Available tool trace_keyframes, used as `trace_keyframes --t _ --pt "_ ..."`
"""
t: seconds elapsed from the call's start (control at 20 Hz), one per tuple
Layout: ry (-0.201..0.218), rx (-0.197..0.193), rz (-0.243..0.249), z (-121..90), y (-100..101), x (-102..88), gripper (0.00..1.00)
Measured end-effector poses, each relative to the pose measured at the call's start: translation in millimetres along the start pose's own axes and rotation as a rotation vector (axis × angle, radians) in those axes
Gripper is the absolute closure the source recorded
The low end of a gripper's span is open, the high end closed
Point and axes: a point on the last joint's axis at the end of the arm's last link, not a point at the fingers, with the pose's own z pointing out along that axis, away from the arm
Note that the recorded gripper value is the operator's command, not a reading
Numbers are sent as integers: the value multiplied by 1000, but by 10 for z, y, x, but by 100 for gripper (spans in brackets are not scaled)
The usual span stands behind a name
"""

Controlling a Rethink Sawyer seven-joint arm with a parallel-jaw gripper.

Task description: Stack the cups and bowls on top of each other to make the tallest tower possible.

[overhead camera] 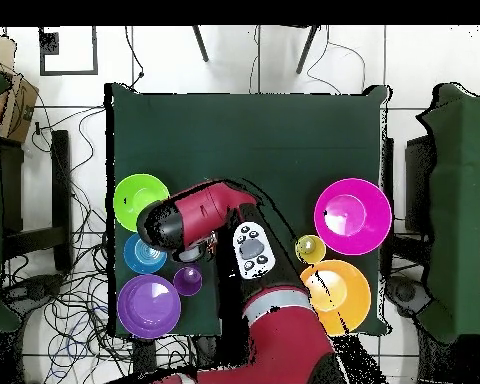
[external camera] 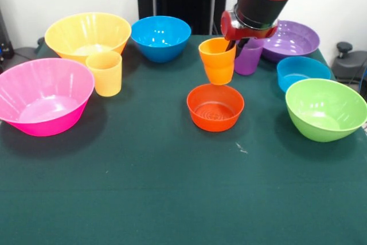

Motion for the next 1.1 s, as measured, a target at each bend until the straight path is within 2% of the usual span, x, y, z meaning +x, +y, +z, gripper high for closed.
trace_keyframes --t 0.45,0.8,1.1 --pt "-25 -7 11 -18 -38 -169 100" --pt "-58 -26 15 -38 0 -403 100" --pt "-70 -34 18 -30 13 -501 100"
